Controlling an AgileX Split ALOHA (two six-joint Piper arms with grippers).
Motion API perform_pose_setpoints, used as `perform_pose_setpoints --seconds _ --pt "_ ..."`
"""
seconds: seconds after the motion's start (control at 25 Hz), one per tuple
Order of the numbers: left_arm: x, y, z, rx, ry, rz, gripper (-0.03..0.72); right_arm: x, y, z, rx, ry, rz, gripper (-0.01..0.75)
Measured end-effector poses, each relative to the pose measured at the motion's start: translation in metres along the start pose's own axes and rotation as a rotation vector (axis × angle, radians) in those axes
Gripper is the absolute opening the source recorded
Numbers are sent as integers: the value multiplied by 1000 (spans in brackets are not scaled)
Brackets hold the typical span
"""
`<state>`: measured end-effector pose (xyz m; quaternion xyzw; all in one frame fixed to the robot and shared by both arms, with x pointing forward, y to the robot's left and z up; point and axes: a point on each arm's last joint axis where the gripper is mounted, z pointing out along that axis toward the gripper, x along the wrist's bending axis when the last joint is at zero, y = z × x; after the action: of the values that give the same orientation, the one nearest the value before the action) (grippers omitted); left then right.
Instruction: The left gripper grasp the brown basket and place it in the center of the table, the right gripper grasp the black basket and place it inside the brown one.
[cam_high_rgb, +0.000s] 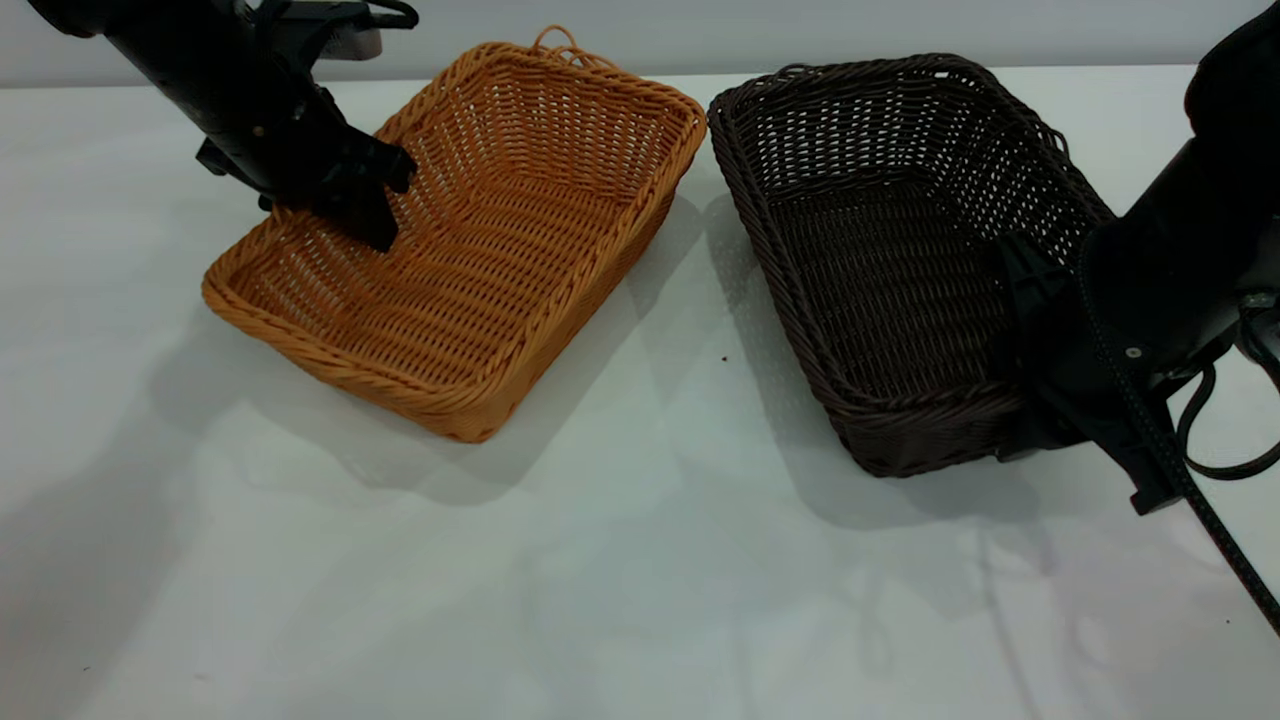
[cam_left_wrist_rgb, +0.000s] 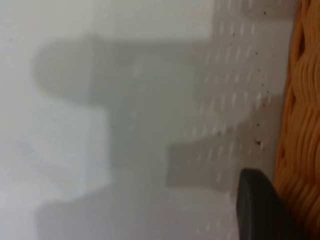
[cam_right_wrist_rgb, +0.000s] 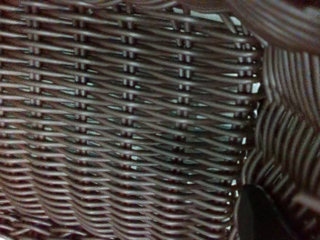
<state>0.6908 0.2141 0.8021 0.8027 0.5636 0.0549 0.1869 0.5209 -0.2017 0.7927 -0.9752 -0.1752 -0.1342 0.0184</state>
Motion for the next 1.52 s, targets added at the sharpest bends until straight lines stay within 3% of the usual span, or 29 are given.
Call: perform_pose_setpoints --seconds 0.24,0.48,0.64,0.92,1.16,1.52 --pt "0 0 0 0 0 21 142 15 17 -26 -36 91 -38 113" --pt "-1 1 0 -5 -3 108 131 31 66 -78 -69 274 -207 104" --pt "-17 3 2 -9 -22 381 127 33 92 -114 -30 428 -293 103" --pt "-82 8 9 -33 -75 984 127 30 103 -159 103 651 -397 102" --pt "-121 9 13 -73 -64 1196 126 28 91 -166 224 713 -527 102" --pt "-126 9 14 -78 -61 1222 126 28 86 -168 249 741 -600 101"
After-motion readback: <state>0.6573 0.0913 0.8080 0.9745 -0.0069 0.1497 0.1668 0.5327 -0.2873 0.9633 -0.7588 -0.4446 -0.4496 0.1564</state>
